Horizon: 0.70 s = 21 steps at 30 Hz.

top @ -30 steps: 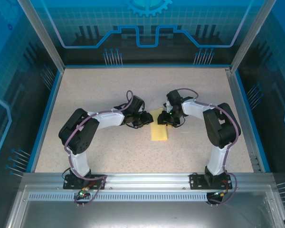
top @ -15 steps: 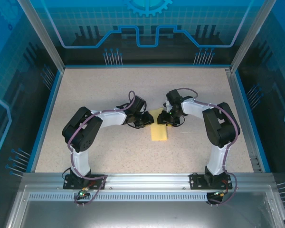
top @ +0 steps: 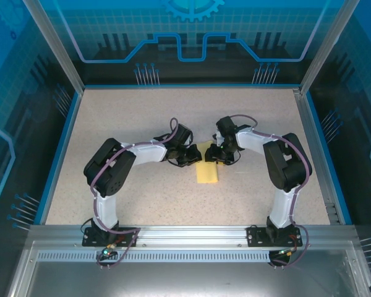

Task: Fold a paper plane with a square sheet of paper (pick it up from the middle)
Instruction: Hold the square sheet of paper at the center of the table.

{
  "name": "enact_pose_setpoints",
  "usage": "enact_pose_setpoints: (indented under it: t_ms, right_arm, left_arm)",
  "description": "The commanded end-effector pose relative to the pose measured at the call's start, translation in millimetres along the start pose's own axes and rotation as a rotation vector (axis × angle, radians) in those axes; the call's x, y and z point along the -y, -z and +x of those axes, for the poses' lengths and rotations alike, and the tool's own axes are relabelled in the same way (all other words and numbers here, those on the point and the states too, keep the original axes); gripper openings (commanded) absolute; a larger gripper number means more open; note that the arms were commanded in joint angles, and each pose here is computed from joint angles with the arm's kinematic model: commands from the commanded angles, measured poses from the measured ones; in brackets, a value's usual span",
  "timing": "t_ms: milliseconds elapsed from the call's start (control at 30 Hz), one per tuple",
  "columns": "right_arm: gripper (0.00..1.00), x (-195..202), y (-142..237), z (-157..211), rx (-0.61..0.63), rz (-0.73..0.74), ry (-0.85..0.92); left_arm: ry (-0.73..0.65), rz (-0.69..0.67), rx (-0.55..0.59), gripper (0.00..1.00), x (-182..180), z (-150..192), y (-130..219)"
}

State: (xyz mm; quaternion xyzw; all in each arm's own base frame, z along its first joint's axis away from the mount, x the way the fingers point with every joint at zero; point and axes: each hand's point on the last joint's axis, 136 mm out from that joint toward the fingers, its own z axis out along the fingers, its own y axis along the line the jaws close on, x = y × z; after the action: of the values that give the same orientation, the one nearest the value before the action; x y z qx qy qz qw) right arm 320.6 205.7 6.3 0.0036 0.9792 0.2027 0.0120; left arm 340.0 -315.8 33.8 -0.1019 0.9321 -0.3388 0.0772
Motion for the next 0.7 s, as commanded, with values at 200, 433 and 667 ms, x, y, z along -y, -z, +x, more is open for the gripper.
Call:
enact_pose_setpoints:
  t_ms: [200,433,667]
  right_arm:
    - [0.48,44.4,-67.1,34.5,-0.124,0.142,-0.015]
    - [0.48,47.5,-71.4,36.9,-0.131,0.167,-0.007]
    - [0.49,47.4,-75.7,39.2,-0.142,0.165,-0.005]
  left_arm:
    - [-0.01,-0.022,-0.036,0.1,-2.4,6.9,-6.1]
    - [-0.019,-0.014,-0.027,0.09,1.1,6.5,-0.9]
    - [-0.015,-0.033,-0.027,0.07,-4.6,7.8,-0.7]
